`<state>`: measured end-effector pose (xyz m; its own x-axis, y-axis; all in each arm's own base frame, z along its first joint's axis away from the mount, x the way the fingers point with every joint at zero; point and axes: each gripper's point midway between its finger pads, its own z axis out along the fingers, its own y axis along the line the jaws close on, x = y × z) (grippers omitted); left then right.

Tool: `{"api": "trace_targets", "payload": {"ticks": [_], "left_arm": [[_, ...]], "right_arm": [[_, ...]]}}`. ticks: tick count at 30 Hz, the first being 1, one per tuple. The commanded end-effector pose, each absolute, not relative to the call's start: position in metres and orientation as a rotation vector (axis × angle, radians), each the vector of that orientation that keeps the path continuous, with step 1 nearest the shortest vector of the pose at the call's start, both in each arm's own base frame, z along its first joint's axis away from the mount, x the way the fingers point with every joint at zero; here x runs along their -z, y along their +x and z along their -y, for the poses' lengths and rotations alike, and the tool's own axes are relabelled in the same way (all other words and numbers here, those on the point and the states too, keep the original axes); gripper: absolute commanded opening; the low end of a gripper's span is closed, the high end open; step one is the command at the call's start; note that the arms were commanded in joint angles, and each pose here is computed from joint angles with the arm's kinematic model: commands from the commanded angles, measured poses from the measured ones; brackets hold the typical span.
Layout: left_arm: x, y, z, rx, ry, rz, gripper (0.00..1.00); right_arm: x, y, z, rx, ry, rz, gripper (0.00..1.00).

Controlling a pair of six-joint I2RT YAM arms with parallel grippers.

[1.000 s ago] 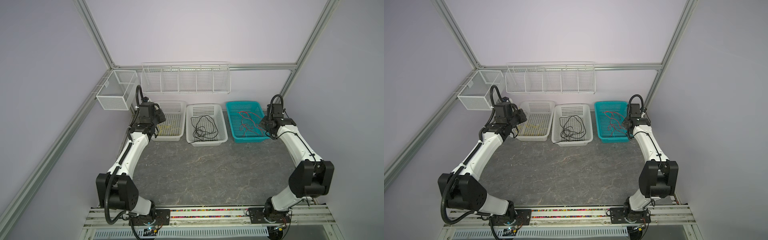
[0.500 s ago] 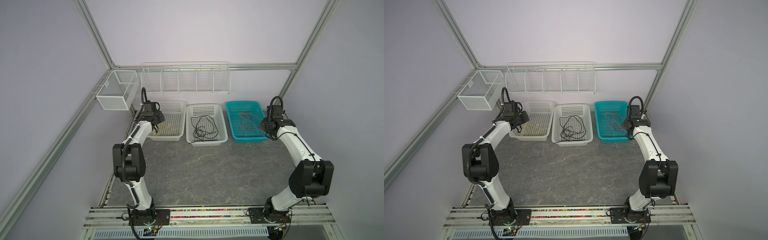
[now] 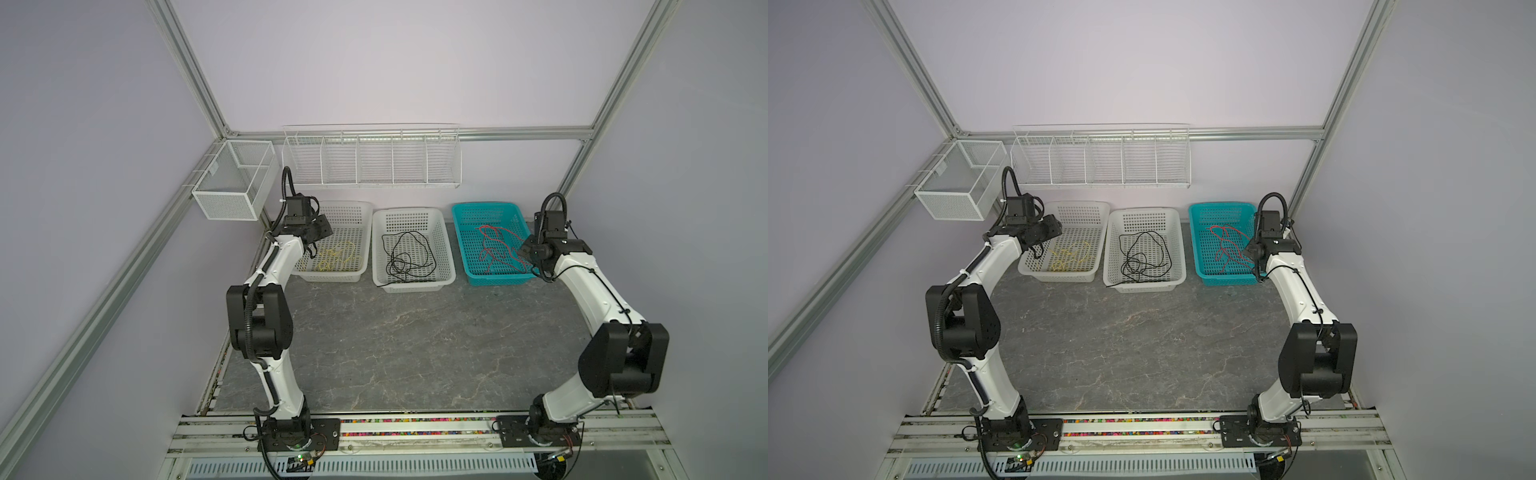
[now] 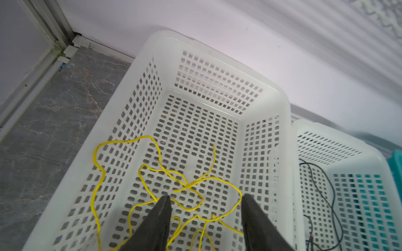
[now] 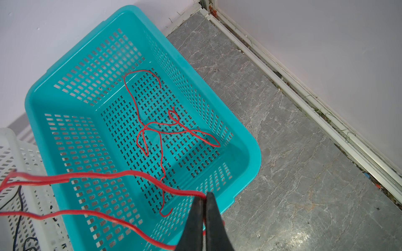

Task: Untangle the cables
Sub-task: 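Carry yellow wire to white basket with left gripper while right carries red to teal, then open both grippers to drop the wires into their baskets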

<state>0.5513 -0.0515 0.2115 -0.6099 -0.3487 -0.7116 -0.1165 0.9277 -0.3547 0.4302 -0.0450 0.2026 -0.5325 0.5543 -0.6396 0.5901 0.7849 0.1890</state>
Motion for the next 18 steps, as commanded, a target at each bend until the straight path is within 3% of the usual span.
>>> {"api": "trace_targets", "payload": {"ticks": [1,5,7,18], "left_arm": [[-0.277,0.531,0.056,0.414,-0.343,-2.092,0.64],[-0.312,0.502,0.066,0.423,-0.346,-1.984,0.82],[-0.323,0.485,0.070,0.379,-0.339,-1.939,1.00],[-0.319,0.406,0.066,0.358,-0.370,-1.859,0.99]], "right_arm": [[-0.201,0.435,0.053,0.105,0.872,-2.248,0.06],[-0.191,0.445,0.055,0.126,0.885,-2.267,0.06],[-0.185,0.452,0.055,0.137,0.887,-2.283,0.06],[-0.169,0.479,0.052,0.141,0.829,-2.355,0.06]]}}
